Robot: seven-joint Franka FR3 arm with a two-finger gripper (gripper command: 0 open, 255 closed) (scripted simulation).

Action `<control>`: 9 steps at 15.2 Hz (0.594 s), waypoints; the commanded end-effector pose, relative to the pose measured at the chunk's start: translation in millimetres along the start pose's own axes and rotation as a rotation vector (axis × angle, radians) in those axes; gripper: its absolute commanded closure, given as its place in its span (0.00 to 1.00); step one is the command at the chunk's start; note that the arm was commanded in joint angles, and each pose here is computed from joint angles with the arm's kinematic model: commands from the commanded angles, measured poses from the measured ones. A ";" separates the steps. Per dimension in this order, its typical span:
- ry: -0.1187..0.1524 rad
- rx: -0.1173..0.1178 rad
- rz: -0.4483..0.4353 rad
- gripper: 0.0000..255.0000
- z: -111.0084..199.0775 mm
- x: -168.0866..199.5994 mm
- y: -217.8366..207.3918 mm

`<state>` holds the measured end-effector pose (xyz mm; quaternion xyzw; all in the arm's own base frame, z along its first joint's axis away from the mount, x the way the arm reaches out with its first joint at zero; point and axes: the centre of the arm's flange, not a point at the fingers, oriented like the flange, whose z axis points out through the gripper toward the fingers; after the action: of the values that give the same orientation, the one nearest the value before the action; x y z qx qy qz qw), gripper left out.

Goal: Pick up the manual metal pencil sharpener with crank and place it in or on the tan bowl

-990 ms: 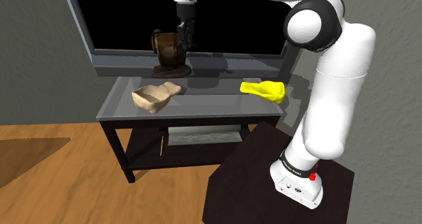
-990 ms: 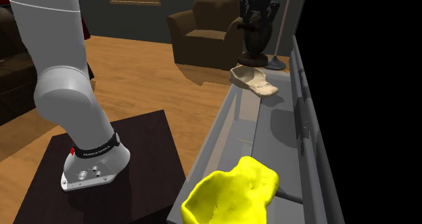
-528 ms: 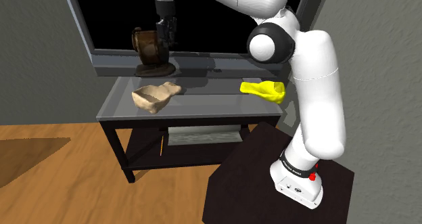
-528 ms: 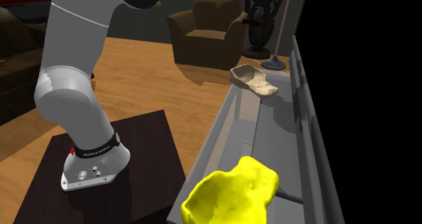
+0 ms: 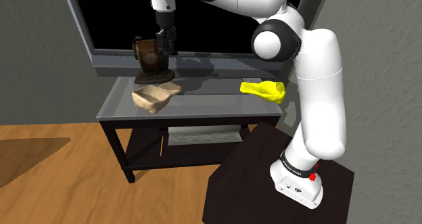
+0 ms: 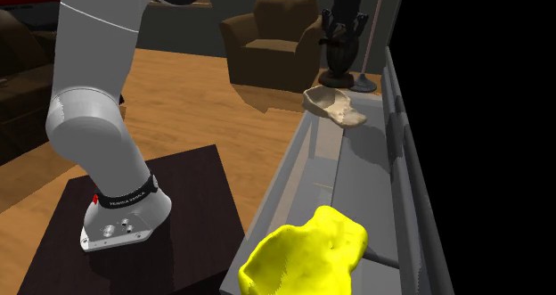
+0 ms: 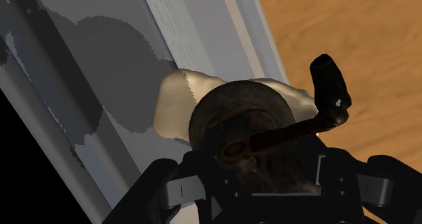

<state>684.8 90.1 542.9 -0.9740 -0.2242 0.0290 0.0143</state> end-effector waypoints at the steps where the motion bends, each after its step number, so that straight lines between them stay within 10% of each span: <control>1: 0.005 -0.001 0.000 1.00 9.3 0.3 0.3; 9: 0.005 -0.001 0.000 1.00 51.4 2.4 2.0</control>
<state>685.4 90.0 494.2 -0.9740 -0.2242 0.0290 0.0142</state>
